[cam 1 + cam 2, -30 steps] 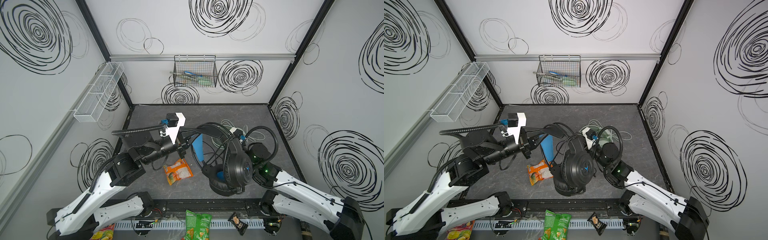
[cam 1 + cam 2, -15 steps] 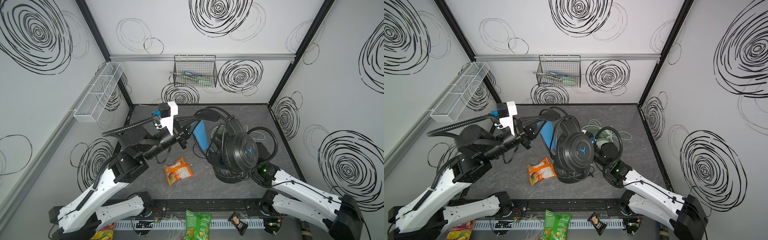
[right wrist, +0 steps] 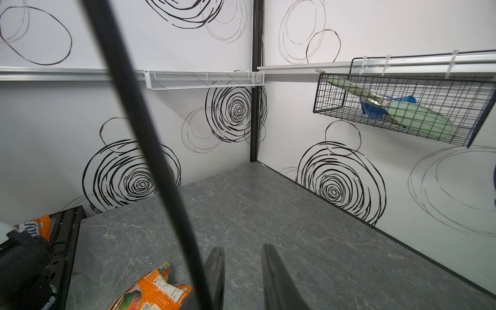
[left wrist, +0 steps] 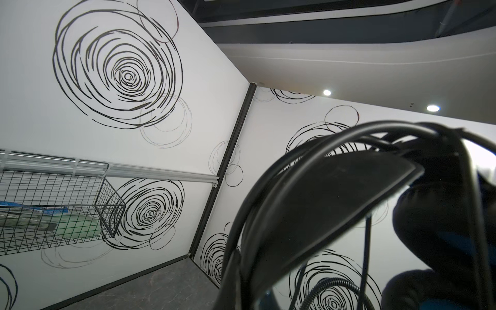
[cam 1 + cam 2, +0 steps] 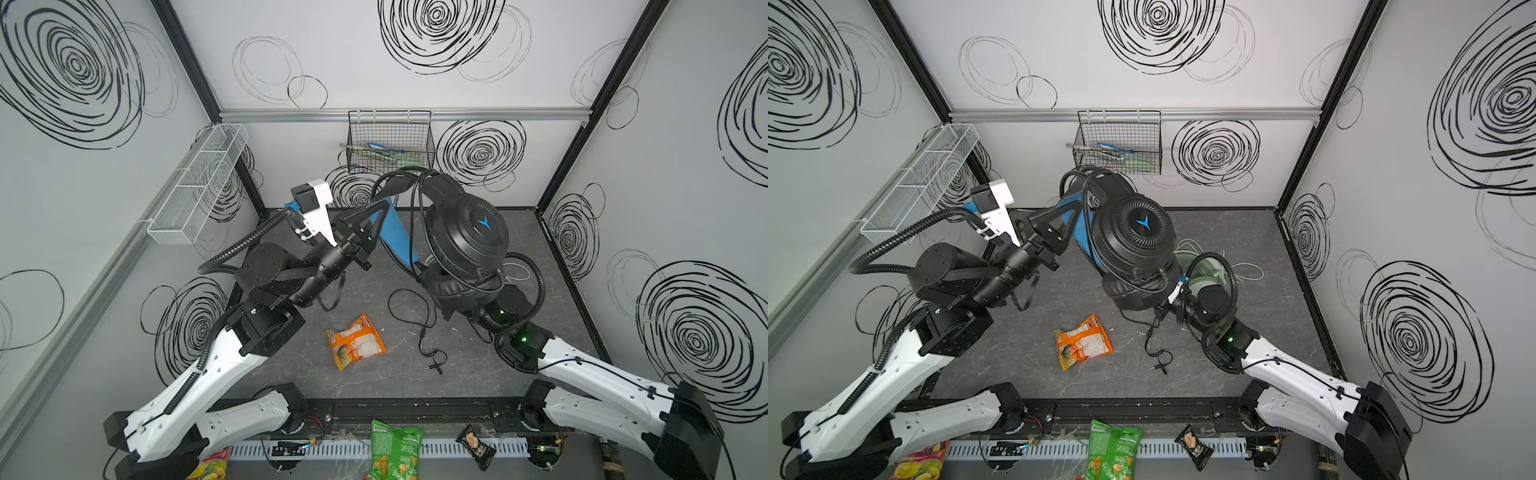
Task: Wrap the headphones
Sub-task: 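Raise the headset high with the left gripper above the right gripper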
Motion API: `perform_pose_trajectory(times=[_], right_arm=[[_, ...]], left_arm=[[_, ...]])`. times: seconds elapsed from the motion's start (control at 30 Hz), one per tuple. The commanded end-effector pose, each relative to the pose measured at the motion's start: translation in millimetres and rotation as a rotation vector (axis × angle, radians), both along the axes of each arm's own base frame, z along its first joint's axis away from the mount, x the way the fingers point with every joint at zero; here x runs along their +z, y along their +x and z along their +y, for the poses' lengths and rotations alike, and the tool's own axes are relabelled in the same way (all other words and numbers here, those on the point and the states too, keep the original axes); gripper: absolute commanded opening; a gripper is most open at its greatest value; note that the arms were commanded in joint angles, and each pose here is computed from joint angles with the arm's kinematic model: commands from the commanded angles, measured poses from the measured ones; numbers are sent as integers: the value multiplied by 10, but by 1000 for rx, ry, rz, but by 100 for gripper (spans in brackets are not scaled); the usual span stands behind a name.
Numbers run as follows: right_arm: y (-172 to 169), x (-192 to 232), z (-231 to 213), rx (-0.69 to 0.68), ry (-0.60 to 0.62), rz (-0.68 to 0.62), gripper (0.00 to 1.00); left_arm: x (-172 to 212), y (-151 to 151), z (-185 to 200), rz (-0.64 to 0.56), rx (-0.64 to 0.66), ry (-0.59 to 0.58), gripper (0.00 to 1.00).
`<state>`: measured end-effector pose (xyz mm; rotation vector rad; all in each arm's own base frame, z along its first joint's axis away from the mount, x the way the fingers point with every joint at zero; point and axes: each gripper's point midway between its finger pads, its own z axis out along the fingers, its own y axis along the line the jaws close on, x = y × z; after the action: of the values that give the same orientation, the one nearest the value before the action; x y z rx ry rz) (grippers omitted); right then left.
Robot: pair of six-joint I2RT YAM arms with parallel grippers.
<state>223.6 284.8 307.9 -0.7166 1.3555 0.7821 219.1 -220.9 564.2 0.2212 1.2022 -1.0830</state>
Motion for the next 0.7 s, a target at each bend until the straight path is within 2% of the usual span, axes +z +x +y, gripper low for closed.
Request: perform_pose_trajectory(times=[0.0,0.17,0.37,0.67], right_arm=[[11,-7,13,-1,36,17,23],[19,-97,89,22,31,47,10],[22,-189,206,5,-14,68,3],[-149,-336,442,0,-116,54,0]], left_arm=[[548,-168,362,-81,18,-246,0],[466,-71,434,-39,68,-280,0],[371,91,617,-2,209,-301,0],[243,417,912,23,505,-212,0]])
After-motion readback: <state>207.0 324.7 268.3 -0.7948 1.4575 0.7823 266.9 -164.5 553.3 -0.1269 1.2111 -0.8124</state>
